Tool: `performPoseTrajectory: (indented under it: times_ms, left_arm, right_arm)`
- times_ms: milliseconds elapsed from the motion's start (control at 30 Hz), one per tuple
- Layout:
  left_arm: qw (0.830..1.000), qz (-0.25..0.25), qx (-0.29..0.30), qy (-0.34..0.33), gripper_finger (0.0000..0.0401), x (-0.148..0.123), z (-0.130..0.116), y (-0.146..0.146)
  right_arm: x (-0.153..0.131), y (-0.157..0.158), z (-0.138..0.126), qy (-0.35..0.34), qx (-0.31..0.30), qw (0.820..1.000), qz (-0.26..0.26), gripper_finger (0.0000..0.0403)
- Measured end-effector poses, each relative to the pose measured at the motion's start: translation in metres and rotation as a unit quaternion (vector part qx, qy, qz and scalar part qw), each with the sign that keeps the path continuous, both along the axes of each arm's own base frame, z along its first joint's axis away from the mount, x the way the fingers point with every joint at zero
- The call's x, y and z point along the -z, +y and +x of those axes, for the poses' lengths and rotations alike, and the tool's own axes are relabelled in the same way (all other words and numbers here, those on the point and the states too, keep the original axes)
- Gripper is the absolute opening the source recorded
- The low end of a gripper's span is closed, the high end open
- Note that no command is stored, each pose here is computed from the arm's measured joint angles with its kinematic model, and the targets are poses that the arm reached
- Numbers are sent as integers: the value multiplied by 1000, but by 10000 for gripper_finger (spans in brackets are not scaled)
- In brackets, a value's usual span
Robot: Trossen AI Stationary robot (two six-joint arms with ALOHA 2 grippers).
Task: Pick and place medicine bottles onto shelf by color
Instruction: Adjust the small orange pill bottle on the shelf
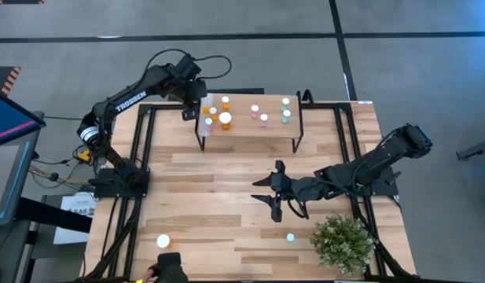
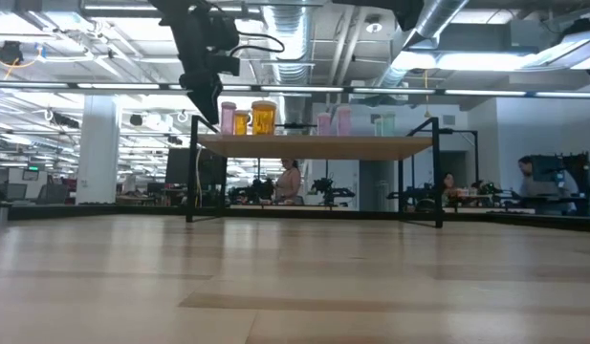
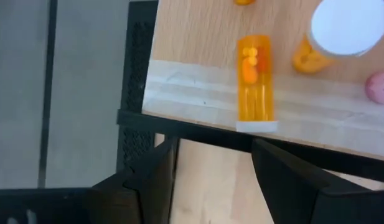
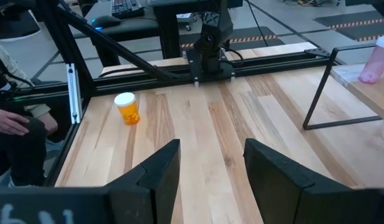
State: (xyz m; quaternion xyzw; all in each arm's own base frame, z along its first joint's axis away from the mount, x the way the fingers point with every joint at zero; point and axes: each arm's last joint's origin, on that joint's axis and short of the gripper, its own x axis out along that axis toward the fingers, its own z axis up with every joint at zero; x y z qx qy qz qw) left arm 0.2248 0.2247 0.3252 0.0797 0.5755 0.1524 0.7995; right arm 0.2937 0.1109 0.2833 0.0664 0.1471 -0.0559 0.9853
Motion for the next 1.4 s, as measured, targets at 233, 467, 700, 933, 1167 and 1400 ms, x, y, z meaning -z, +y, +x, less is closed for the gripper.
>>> performPoseTrajectory:
  times_ms: [233,467,700,933,1167,1400]
  left_arm:
    - [1000,-3,19,3,207,1,5,-6]
    - [1000,5,19,-8,247,-1,12,-10]
    - [1000,2,20,-5,292,3,15,-9]
    - [1000,-4,25,0,291,9,19,-6]
    - [1000,-6,28,9,290,17,26,-3]
    - [1000,-5,20,20,290,21,26,1]
  right_arm:
    - [0,0,0,0,0,1000,0,201]
    - [0,0,0,0,0,1000,0,201]
    - [0,0,0,0,0,1000,0,201]
    - [0,0,0,0,0,1000,0,201]
    - [0,0,0,0,0,1000,0,201]
    - [0,0,0,1,0,1000,0,201]
